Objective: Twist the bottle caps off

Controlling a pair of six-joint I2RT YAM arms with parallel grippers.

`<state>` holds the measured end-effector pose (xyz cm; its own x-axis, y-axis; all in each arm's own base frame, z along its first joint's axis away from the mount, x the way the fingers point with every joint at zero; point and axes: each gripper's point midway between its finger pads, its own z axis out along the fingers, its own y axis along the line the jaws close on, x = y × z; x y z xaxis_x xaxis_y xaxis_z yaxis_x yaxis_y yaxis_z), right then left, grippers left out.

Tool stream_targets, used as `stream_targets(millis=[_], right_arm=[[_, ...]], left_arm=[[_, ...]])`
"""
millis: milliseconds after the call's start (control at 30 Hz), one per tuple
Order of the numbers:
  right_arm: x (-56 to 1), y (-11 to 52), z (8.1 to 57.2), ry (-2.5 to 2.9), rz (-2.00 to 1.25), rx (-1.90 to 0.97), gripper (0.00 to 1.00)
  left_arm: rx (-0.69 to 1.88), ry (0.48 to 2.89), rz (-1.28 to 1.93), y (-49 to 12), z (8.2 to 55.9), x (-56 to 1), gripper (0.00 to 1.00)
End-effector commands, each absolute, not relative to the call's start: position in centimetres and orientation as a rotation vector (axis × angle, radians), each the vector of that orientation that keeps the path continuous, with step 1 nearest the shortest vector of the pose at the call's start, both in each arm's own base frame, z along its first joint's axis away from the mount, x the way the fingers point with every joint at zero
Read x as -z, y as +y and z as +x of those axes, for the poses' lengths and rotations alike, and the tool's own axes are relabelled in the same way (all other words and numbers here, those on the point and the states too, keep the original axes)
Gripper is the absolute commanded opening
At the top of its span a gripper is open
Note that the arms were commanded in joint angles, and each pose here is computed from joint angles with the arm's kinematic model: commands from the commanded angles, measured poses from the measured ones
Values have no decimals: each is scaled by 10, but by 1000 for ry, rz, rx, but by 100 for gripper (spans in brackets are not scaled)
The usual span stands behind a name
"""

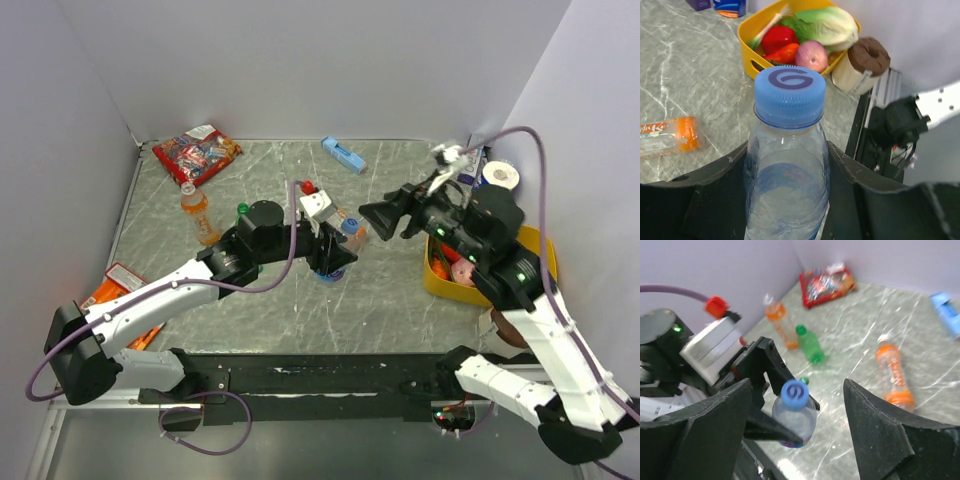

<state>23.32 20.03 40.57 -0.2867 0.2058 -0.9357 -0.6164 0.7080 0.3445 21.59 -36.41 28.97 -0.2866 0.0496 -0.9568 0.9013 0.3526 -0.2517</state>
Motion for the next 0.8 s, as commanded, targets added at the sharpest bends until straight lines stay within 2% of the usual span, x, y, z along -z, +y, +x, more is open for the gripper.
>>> stream_targets(millis=[0,233,400,700,733,767], right_arm=[[-369,222,229,1849,-405,-933,80],[-346,239,230,1915,-403,-1032,77],[-334,250,226,1930,-414,-1119,70],[-319,255,226,1955,-431,-1144,26],[-319,254,226,1957,-430,-1137,15],[-318,253,228,1961,-420,-1124,9]], left_arm=[[1030,1554,1006,-366,209,-298,57],[1000,1585,1006,-366,211,-289,57],[956,1617,973,-364,219,-281,56],[920,1628,940,-361,225,-281,54],[917,1633,947,-360,225,-277,57],[915,1633,949,-360,224,-277,59]])
